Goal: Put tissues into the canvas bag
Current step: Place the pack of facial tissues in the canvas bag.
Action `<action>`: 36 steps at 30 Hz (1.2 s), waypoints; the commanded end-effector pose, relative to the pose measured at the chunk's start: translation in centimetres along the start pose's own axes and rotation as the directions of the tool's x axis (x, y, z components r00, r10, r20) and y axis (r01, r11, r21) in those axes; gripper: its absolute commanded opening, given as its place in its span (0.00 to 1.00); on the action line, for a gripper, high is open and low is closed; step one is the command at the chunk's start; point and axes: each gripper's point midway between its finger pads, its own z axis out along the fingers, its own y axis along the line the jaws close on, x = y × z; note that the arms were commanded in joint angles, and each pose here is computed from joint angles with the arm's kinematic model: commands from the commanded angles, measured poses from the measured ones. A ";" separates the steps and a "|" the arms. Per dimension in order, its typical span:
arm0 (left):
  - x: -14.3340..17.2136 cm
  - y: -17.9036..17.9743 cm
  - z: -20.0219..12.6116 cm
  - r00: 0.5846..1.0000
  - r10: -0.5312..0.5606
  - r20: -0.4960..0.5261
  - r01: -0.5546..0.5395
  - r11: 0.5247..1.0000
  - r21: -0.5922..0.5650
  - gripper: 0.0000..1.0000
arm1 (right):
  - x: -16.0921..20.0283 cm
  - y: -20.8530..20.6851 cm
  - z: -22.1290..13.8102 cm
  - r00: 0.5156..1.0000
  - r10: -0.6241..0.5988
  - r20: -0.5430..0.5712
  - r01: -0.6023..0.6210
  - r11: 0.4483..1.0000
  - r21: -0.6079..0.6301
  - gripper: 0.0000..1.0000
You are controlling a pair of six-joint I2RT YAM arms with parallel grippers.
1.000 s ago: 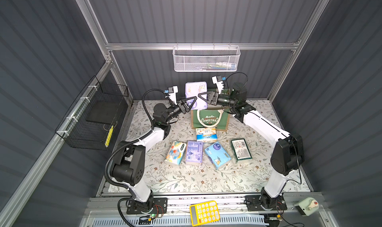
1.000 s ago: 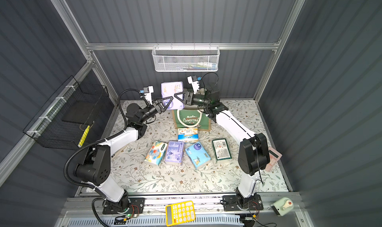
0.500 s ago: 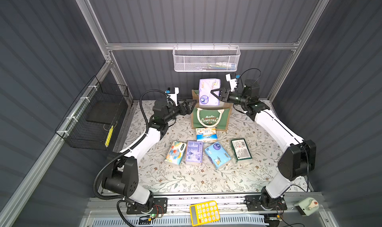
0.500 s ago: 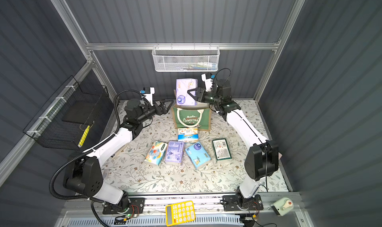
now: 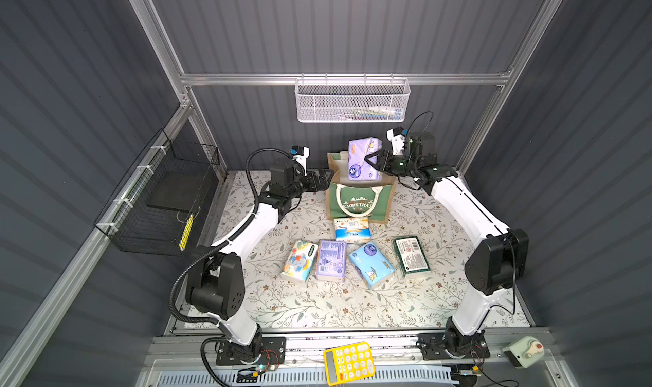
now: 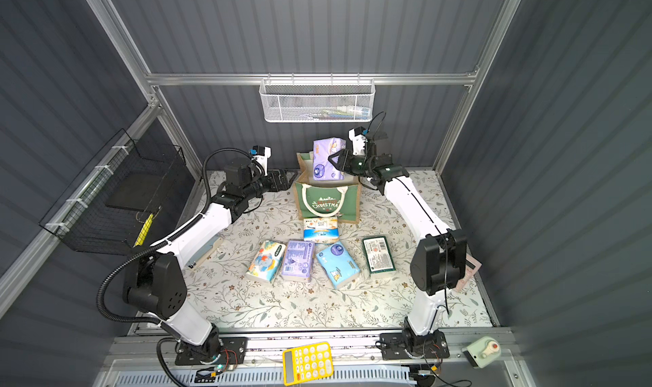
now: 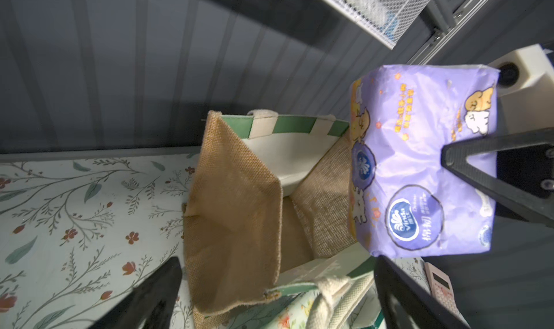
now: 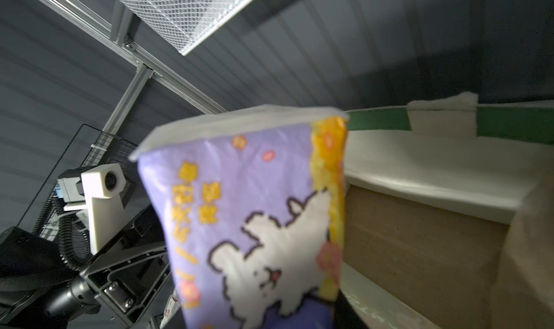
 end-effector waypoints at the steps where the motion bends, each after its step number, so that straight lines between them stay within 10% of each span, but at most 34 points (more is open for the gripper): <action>1: 0.4 0.5 0.3 0.998 0.037 -0.041 -0.039 0.997 -0.059 1.00 | -0.5 -0.4 0.8 1.000 0.020 -0.004 -0.020 0.999 0.026 0.43; 23: 3.8 0.6 5.3 0.956 0.146 -0.255 -0.181 0.976 -0.119 0.90 | 3.5 -2.9 6.6 0.976 0.165 -0.139 -0.157 0.985 0.066 0.44; 36: 4.7 1.2 6.7 0.945 0.148 -0.290 -0.191 0.974 -0.122 0.48 | 6.4 -5.3 8.3 0.954 0.239 -0.182 -0.214 0.966 0.147 0.44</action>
